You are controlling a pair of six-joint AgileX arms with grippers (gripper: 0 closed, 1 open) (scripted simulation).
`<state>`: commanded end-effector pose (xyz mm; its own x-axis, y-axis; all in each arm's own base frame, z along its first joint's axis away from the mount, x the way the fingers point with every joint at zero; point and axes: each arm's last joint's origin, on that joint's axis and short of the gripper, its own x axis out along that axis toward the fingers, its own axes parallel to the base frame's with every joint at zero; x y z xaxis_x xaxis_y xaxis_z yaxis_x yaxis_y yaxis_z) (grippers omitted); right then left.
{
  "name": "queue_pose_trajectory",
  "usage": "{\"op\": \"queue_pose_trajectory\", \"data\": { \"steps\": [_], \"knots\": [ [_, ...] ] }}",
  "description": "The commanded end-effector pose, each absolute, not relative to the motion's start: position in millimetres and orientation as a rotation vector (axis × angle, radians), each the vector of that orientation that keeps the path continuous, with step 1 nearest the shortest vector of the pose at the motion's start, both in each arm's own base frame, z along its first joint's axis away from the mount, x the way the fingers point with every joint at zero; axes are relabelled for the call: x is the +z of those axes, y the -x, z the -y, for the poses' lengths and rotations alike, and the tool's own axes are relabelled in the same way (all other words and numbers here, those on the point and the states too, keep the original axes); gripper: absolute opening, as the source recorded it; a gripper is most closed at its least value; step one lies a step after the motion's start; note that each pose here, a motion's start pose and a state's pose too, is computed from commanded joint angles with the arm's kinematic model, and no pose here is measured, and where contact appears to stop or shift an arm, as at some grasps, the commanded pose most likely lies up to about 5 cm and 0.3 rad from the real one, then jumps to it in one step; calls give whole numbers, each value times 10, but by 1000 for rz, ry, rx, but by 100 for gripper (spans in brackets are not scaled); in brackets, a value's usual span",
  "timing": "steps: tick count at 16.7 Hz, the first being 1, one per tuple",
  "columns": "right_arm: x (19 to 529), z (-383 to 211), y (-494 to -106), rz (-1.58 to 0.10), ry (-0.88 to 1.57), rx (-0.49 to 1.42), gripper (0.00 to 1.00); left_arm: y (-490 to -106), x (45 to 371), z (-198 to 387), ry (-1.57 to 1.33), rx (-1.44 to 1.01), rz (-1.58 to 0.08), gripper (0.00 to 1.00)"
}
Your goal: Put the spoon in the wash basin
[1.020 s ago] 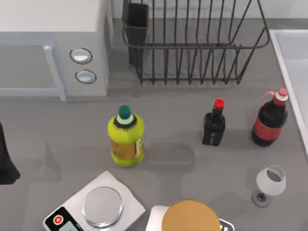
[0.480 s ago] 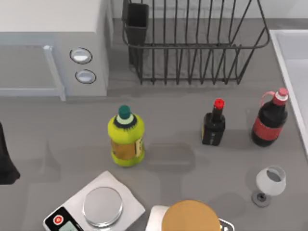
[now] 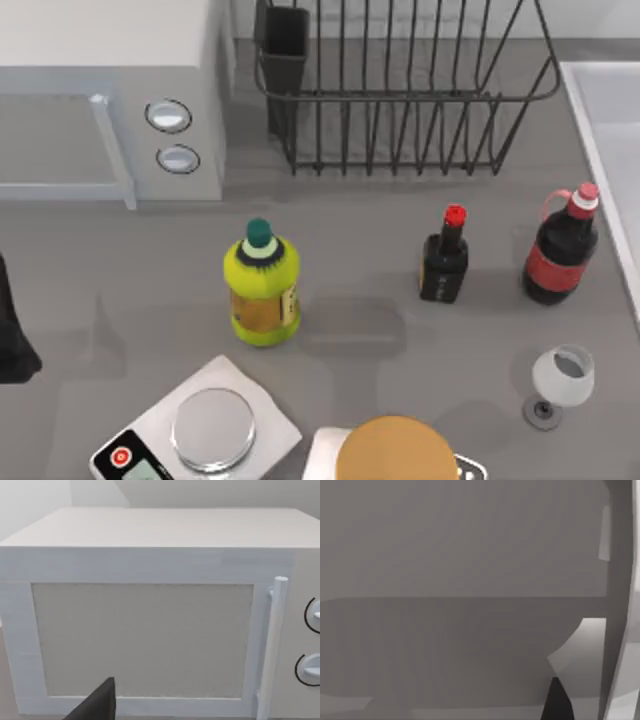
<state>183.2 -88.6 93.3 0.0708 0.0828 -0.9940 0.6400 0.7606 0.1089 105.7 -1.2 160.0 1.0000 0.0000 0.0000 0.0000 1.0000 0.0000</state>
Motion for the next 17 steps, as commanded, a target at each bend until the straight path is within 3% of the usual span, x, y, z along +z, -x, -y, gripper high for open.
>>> {"op": "queue_pose_trajectory", "data": {
  "steps": [3, 17],
  "knots": [
    [1149, 935, -1812, -1458, -537, -548, 0, -1057, 1600, 12, 0, 0, 0, 100],
    [2149, 935, -1812, -1458, -537, -548, 0, -1057, 1600, 12, 0, 0, 0, 100]
  ]
}}
